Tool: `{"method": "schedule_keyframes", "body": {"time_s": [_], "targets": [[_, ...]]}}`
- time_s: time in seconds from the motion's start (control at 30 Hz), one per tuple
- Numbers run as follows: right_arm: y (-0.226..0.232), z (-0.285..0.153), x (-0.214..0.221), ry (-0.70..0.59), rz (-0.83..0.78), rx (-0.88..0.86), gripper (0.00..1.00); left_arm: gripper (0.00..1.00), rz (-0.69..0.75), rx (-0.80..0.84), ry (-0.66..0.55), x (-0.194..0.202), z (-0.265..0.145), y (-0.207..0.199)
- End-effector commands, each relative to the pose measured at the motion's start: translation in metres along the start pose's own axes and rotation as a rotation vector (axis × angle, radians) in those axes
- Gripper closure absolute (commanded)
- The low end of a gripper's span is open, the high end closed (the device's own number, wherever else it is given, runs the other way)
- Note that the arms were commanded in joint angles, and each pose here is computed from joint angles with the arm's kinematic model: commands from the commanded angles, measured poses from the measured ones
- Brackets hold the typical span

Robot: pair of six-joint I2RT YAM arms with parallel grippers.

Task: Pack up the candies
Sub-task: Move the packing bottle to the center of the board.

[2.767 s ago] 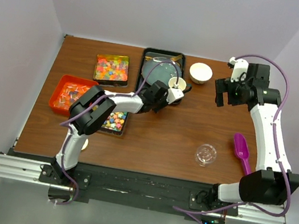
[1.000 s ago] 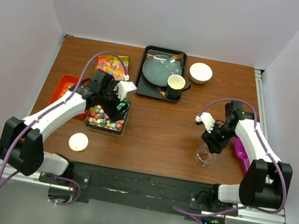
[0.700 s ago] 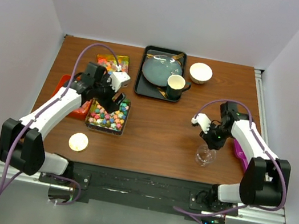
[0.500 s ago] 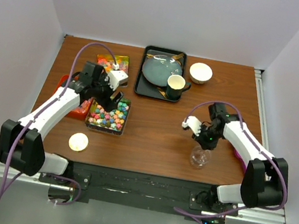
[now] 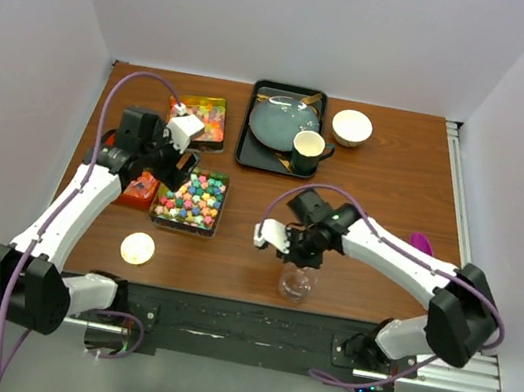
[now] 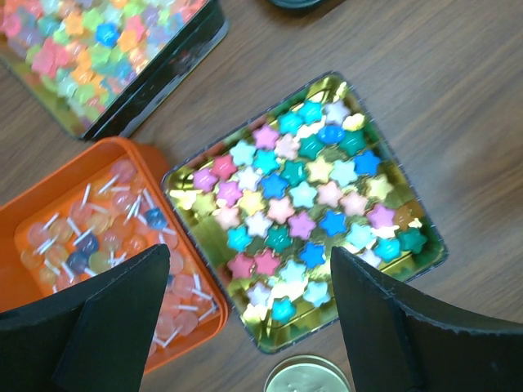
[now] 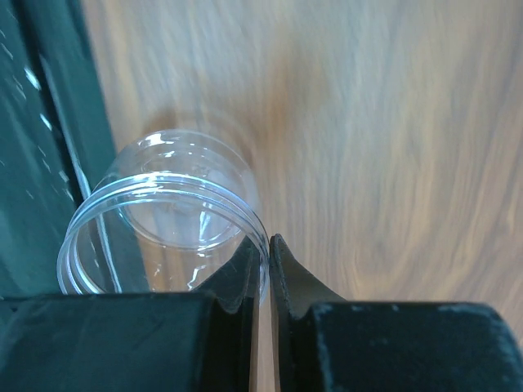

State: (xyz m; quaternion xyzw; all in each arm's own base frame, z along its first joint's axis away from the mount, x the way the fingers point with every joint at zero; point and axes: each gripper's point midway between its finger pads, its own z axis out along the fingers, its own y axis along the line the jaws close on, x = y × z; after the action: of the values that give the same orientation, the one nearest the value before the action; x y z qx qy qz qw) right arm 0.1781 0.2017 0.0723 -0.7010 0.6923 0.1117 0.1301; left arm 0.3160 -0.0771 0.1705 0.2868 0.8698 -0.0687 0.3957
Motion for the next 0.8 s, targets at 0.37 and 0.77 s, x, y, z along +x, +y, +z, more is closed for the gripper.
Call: {"method": "schedule_keyframes", "body": {"time_s": [0.37,0.77], "targets": [[0.012,0.039,-0.09,0.038,-0.249,0.112,0.92,0.14,-0.037,-0.143,-0.046,0.007,-0.019,0.029],[-0.006,-0.038,-0.099,-0.054,-0.106,0.208,0.45,0.27,-0.018,0.051,-0.073,-0.006,0.01,-0.014]]}}
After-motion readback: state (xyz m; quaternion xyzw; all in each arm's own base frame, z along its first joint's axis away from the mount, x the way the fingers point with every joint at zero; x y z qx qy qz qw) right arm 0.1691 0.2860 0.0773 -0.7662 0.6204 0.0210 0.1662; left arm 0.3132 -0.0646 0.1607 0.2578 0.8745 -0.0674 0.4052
